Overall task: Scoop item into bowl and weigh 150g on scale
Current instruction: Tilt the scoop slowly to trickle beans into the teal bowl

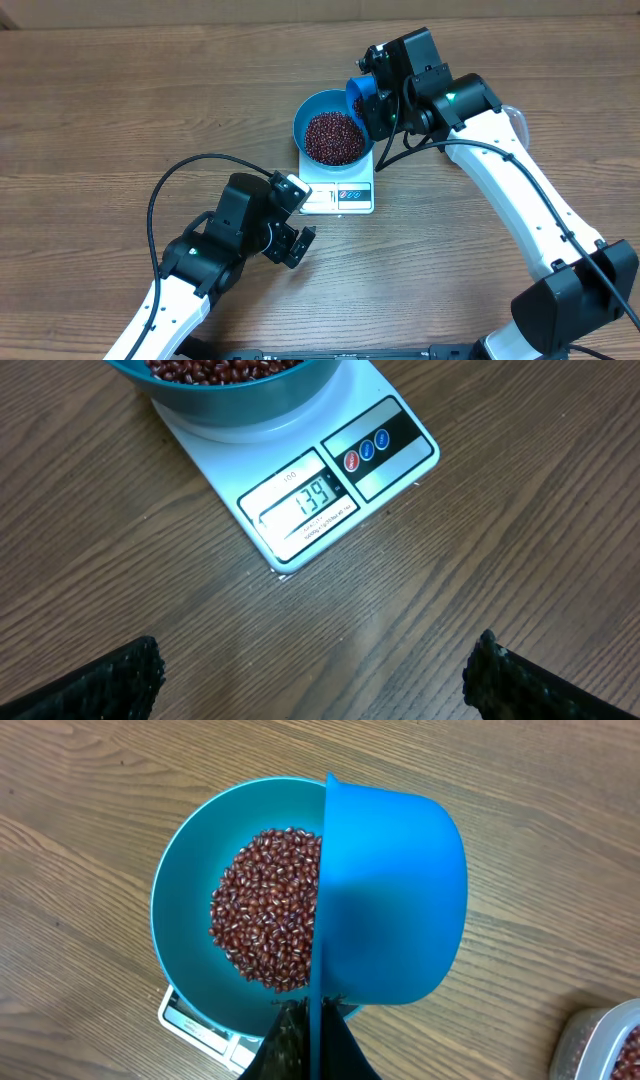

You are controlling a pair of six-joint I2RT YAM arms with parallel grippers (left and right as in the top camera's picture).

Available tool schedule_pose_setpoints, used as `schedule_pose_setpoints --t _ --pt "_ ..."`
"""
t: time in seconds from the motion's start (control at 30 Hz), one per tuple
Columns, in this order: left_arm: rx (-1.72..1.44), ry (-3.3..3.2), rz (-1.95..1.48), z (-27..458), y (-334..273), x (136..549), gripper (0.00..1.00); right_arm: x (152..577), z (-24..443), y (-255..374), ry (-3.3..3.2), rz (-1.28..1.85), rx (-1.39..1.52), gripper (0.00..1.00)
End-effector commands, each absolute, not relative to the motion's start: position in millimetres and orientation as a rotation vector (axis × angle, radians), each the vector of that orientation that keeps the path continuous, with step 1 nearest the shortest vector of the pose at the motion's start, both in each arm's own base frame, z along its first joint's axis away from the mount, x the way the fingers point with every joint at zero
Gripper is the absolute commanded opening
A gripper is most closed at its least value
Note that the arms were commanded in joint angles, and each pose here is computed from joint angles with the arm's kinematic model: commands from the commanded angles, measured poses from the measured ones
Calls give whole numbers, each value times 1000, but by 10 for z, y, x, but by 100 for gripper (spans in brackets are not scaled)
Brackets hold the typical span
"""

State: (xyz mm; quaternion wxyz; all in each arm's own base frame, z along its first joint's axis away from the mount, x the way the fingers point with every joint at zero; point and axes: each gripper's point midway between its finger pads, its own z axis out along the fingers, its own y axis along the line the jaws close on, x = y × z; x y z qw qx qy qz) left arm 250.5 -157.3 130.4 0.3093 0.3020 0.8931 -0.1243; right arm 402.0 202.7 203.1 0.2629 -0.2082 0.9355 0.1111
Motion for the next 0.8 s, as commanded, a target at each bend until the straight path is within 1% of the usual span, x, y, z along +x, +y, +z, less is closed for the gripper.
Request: schedule_pose_setpoints --t 0.0,0.3,0.53,0.77 --pt "778 2374 -327 1280 -1566 2508 100 4030 2311 2089 2440 277 -604 4" --pt "778 2374 -327 1280 -1566 2508 99 4014 2310 2118 2425 253 -656 4" --pt "778 2374 -327 1280 -1566 2508 100 3974 2310 2195 2389 232 -764 4" --pt "778 2374 -327 1280 -1566 2508 99 3976 2319 2215 2375 228 -787 4"
